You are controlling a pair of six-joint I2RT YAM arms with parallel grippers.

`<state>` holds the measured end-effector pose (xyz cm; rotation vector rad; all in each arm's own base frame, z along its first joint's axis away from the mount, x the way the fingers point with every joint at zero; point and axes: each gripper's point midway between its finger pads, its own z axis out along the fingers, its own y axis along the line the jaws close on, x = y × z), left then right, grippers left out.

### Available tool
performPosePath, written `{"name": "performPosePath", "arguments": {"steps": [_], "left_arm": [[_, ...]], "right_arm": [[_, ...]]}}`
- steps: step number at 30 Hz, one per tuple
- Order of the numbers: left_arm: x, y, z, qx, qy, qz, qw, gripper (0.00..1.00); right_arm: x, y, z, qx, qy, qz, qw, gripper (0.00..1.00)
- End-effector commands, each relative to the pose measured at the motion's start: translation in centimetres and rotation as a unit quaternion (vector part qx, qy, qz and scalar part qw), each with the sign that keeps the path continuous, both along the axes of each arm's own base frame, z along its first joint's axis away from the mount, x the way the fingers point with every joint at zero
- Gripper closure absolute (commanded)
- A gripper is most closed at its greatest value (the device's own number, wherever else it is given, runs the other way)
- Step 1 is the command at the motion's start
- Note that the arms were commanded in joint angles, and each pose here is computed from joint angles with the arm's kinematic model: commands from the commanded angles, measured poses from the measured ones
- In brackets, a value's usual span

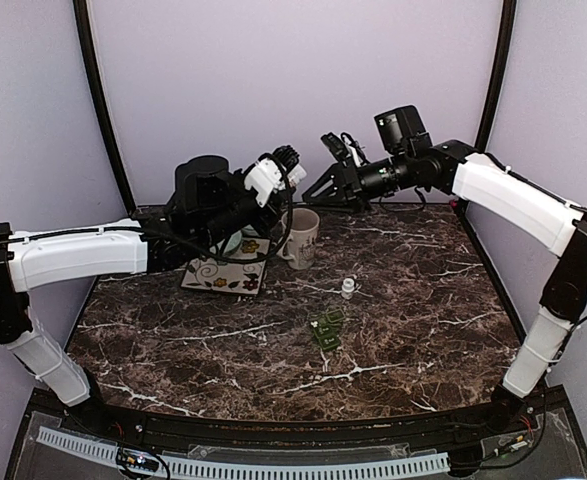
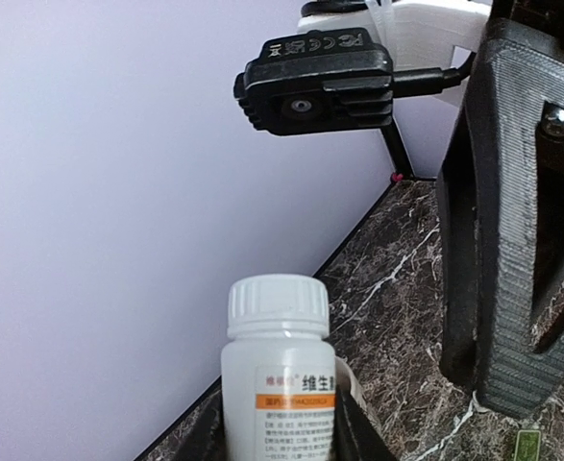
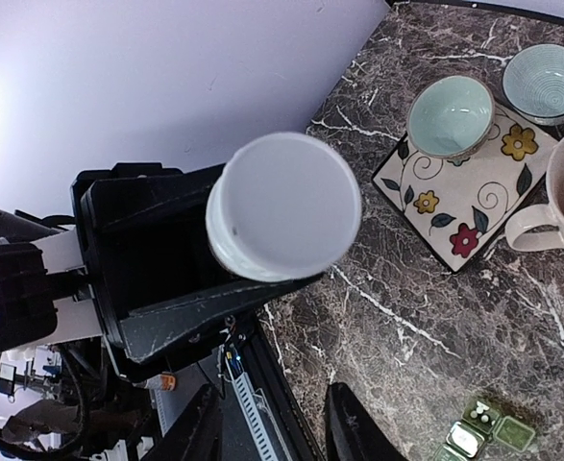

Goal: Sort the pills into containers
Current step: Screw the lid of the pill bottle onto the pill bottle.

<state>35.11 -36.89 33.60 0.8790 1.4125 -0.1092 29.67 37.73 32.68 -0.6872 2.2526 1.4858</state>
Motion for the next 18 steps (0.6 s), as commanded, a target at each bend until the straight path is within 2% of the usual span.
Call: {"name": "performPosePath", "arguments": {"steps": [1,8,18], "left_arm": [[-0.5,-0.2,1.8,-0.022,-0.006,-0.017,1.000,1.00],[-1.5,-0.5,0.9,-0.018,0.027,-0.066,0.997,1.00],[-2.8,-1.0,0.6,-0.023,0.067,-0.127,0.989,1.00]], "right_arm": [[-0.2,-0.7,2.2,0.022,-0.023,0.001,0.999,0.62],[0.4,-0.6,2.9,0.036,-0.025,-0.001,0.999,0.54],[1.1,-0.1,2.6,0.036,-0.020,0.002,0.999,0.52]]}}
